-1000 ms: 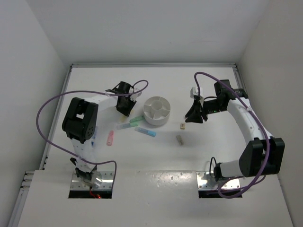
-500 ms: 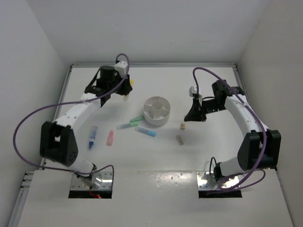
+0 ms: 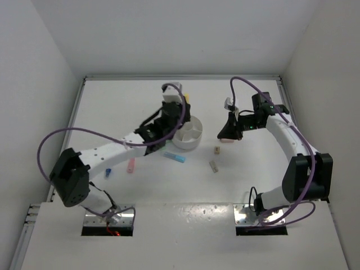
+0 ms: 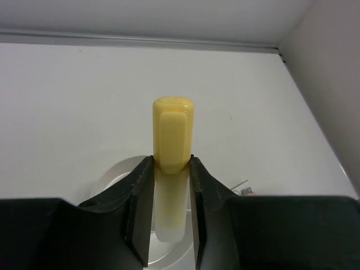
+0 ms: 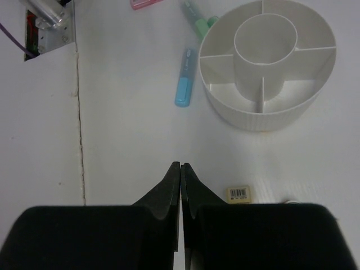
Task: Sort the stationery into containers
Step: Place the pen in the storage box.
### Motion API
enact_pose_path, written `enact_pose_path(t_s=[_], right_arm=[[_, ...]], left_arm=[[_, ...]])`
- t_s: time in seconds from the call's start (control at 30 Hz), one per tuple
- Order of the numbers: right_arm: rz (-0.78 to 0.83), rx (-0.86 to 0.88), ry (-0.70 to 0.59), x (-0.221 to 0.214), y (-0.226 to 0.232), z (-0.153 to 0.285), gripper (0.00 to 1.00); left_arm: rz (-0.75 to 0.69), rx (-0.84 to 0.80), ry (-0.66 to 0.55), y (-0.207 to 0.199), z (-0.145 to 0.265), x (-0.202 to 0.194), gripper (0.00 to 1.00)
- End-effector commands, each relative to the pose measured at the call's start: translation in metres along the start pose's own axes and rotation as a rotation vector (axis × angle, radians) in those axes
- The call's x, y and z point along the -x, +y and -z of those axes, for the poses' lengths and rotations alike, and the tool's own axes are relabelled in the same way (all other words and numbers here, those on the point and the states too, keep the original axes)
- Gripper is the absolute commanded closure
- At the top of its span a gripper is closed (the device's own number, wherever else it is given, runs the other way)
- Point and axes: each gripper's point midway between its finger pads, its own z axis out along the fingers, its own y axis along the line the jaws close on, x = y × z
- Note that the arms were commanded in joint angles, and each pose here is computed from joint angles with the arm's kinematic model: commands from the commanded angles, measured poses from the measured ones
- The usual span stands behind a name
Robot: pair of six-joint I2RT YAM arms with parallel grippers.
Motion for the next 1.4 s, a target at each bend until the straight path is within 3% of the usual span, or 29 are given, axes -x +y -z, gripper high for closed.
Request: enact_pose_path(t_s=[0.0, 0.1, 0.37, 0.53, 0.9, 1.37], right_arm=[[-0.001, 0.006, -0.031, 0.003, -0.006, -0.003, 1.0], [-0.011, 0.01, -0.028, 0.003, -0.007, -0.003, 1.0], [0.007, 0.002, -0.023, 0.001, -0.007, -0.002, 1.0], [-0.001, 0.008, -0.019, -0.002, -0.007, -0.003, 1.0], [-0.009, 0.011, -0.016, -0.002, -0.005, -0.003, 1.0], [-0.02, 0.01, -0.014, -0.006, -0.007, -0.002, 1.0]], left_arm=[[0.072, 0.359, -0.266, 0.011, 0.01, 0.032, 1.0], [0.068, 0.47, -0.291, 0.005, 0.002, 0.017, 1.0], [0.063, 0.446, -0.303, 0.019, -0.036, 0.032, 1.0], [0.02, 0.476, -0.278, 0.033, -0.055, 0.022, 1.0], [-0.031, 0.557, -0.217, 0.055, -0.073, -0.025, 1.0], [-0.039, 0.581, -0.17, 0.072, -0.074, -0.053, 1.0]])
